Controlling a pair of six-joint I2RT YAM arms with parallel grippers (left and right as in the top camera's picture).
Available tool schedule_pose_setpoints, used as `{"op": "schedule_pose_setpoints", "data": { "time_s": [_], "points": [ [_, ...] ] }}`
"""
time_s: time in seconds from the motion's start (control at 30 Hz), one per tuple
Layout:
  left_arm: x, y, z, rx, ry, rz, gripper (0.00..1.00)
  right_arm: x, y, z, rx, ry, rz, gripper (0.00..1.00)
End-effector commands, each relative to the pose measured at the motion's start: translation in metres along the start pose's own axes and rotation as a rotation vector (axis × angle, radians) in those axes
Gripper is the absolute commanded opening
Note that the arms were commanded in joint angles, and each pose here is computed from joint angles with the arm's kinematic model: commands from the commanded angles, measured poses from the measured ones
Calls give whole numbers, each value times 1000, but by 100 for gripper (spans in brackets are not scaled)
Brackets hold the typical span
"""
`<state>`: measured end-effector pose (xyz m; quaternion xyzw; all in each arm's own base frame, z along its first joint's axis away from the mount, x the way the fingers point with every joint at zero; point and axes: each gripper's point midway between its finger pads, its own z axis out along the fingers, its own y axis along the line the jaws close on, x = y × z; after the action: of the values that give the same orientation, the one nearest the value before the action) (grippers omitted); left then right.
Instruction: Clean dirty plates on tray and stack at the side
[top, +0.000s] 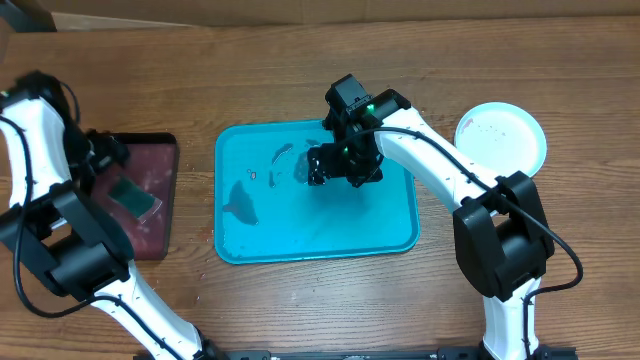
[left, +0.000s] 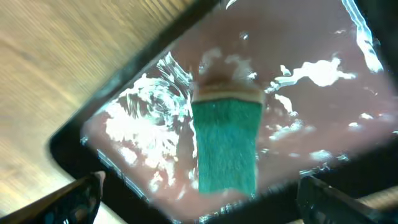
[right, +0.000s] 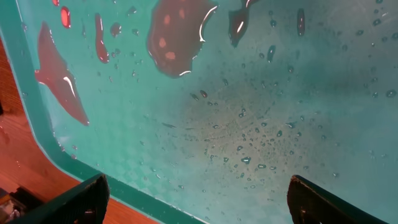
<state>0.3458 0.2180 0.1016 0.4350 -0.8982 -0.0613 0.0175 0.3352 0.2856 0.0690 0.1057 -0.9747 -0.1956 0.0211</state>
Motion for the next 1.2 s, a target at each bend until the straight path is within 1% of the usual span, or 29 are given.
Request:
{"op": "schedule_pose_setpoints", "data": {
  "time_s": [0.0,0.13,0.23,0.33,0.47,0.53,0.57,0.6,0.67,0.7,0.77,0.83,0.93,1.03,1.1,1.13,1.17],
  "points": [
    [-7,-6,-43,80,-63,-72,100,0,4,-13,-5,-23,3,93],
    [7,-19,-98,255,-116,-69,100,3,3,-33,-8,-43,24,93],
    [21,-15,-142,338,-194,-59,100,5,0,-61,25,-103,48,93],
    [45,-8,-181,395,-262,-38,100,11,0,-105,72,-208,64,93],
    [81,3,-205,401,-271,-19,100,28,6,-156,99,-337,90,93],
    [96,6,-211,400,-261,-4,100,34,14,-180,110,-425,87,93],
    [101,6,-212,398,-262,4,100,33,16,-188,129,-473,81,96],
    [104,5,-214,396,-267,13,100,28,18,-194,161,-532,65,100],
    [107,3,-212,383,-265,26,100,16,12,-190,250,-613,53,100],
    [107,2,-208,370,-256,30,100,10,5,-180,290,-626,55,100],
    [108,0,-199,357,-236,37,100,5,-1,-152,301,-597,48,100],
    [108,-2,-188,341,-203,39,100,8,-7,-122,294,-515,40,100],
    [109,-4,-173,319,-151,40,100,15,-2,-109,238,-440,39,100],
    [109,-6,-163,304,-119,41,100,19,16,-135,173,-471,24,100],
    [108,-7,-160,298,-108,41,100,22,26,-165,144,-520,14,100],
    [108,-7,-158,295,-100,41,100,28,33,-189,119,-563,6,100],
    [109,-7,-157,293,-95,41,100,31,36,-199,109,-580,2,100]
  ]
}}
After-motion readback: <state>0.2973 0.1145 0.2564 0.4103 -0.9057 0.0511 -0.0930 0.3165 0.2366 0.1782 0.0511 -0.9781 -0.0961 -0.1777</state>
